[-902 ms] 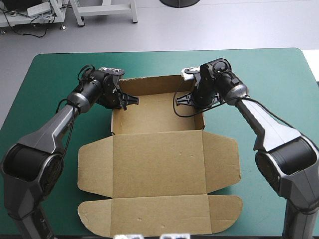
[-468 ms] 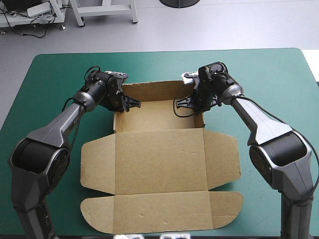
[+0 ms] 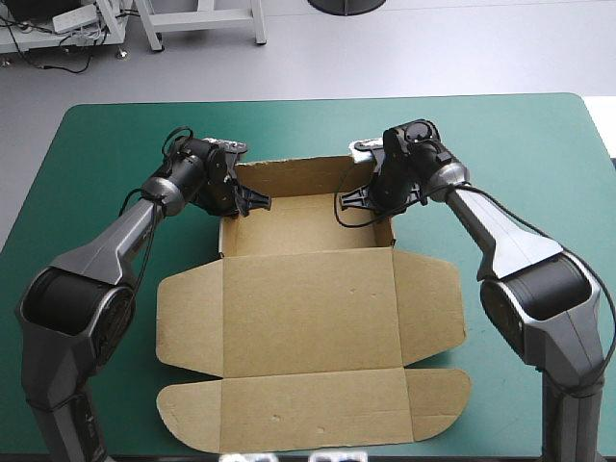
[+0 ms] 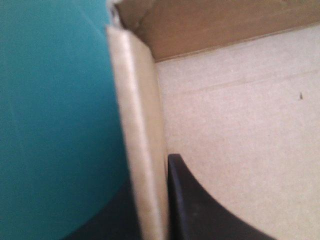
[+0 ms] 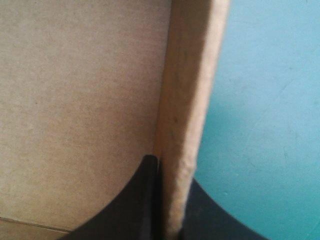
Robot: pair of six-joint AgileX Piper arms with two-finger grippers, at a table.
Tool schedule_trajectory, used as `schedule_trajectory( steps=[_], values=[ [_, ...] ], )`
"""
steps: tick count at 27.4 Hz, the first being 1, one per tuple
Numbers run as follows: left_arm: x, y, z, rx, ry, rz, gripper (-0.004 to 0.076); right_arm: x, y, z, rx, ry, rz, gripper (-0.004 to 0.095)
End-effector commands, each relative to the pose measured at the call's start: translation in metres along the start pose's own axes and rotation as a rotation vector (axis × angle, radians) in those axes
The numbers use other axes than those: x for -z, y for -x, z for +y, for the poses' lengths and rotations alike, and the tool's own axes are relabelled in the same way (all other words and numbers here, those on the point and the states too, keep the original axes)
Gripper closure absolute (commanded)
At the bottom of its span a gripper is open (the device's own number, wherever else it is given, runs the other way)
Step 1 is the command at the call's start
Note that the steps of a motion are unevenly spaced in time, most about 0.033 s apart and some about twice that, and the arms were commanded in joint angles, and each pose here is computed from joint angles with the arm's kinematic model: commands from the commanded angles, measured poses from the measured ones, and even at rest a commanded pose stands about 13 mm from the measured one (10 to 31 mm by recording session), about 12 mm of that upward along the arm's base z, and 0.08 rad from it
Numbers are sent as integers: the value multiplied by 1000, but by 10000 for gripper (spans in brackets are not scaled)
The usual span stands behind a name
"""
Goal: Fold the box
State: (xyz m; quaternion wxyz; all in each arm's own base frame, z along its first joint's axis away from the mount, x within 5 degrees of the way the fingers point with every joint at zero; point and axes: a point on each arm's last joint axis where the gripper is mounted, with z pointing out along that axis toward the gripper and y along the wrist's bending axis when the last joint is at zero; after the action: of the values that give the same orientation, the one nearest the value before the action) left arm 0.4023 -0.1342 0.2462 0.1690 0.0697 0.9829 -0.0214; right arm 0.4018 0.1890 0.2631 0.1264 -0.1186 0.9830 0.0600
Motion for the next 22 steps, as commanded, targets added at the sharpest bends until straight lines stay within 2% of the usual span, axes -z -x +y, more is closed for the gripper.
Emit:
schedule_trajectory(
  steps=[1,7,9,14,19,22],
  values=[
    [16,-4,2,-78,16,49,632,24,-1,0,49,0,-20,794],
    [32,4,-2,-65,-23,29,351,37,3,4,45,38,-48,556],
    [38,7,-3,-63,-28,21,295,45,4,5,44,49,-70,489],
    [50,15,-4,-61,-36,-18,281,64,9,5,54,35,-134,414],
    [51,15,-3,-71,-27,-15,281,72,11,3,60,20,-165,413],
    [68,16,-1,-91,-23,-74,282,80,10,2,64,9,-185,414]
  ],
)
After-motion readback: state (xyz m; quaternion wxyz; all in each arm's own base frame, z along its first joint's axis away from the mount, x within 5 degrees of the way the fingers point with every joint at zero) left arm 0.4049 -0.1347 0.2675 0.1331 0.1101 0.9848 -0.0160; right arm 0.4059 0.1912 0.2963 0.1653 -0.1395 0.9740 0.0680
